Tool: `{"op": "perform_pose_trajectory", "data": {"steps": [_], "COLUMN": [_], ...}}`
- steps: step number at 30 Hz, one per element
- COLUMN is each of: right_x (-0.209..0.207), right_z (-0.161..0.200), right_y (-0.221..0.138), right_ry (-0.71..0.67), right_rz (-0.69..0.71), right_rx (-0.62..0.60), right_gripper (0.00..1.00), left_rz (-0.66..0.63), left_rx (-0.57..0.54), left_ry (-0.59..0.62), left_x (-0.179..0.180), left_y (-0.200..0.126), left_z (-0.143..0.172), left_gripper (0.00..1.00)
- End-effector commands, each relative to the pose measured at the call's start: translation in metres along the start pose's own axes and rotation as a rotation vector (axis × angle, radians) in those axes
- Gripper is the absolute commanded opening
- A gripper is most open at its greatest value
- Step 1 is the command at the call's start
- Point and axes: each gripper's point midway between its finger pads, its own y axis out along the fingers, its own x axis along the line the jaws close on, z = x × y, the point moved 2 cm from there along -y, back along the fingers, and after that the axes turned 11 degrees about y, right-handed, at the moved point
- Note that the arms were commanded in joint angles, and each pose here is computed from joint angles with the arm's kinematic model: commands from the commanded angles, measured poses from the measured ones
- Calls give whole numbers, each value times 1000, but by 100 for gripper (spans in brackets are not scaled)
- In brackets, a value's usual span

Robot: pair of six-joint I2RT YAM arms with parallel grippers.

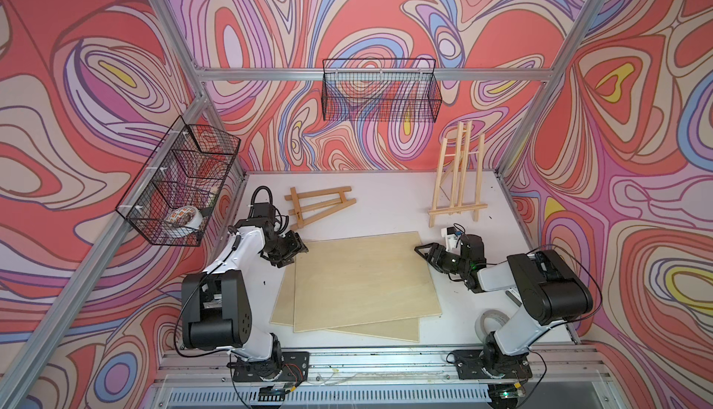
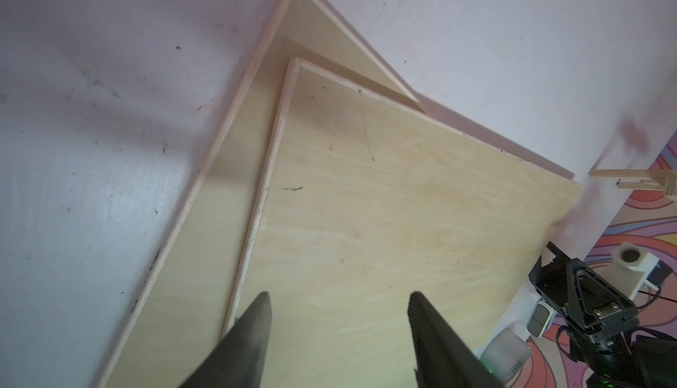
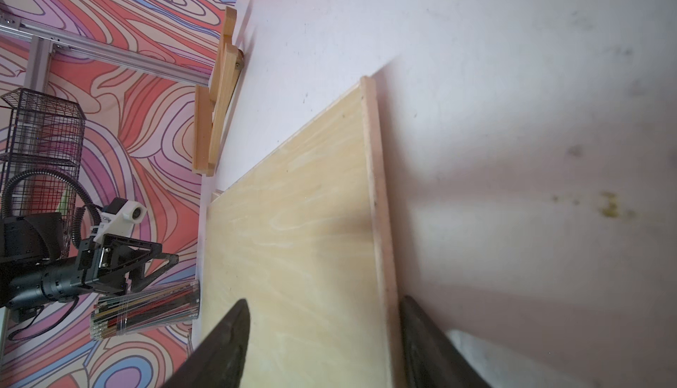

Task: Disassemble the easel
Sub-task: Place the drawing board on the drawing board, then move the drawing board to the drawing board.

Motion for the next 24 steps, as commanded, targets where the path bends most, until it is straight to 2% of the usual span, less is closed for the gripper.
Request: {"op": "perform_pose_trajectory", "data": {"steps": [1, 8, 12, 16, 24], "right_x": [-28, -32, -30, -29, -22], "right_z": [18, 16, 16, 22, 46], "right_y": [-3, -6, -9, -28, -61], "right_ry": [76, 137, 215, 243, 206], "right_rz": [120, 179, 214, 277, 366], "right_rx": [41, 24, 39, 5, -40], "right_gripper": [67, 67, 68, 68, 67], "left_rz": [4, 24, 23, 12, 7], "left_rx": [15, -53, -127, -160, -186], "left_ry": [-27, -24, 41, 126, 236], "left_x": [-1, -9, -24, -42, -65], "left_y": [-1, -16, -32, -41, -48], "left_z": [5, 2, 5, 15, 31], "left_gripper": [64, 66, 70, 71, 74]}}
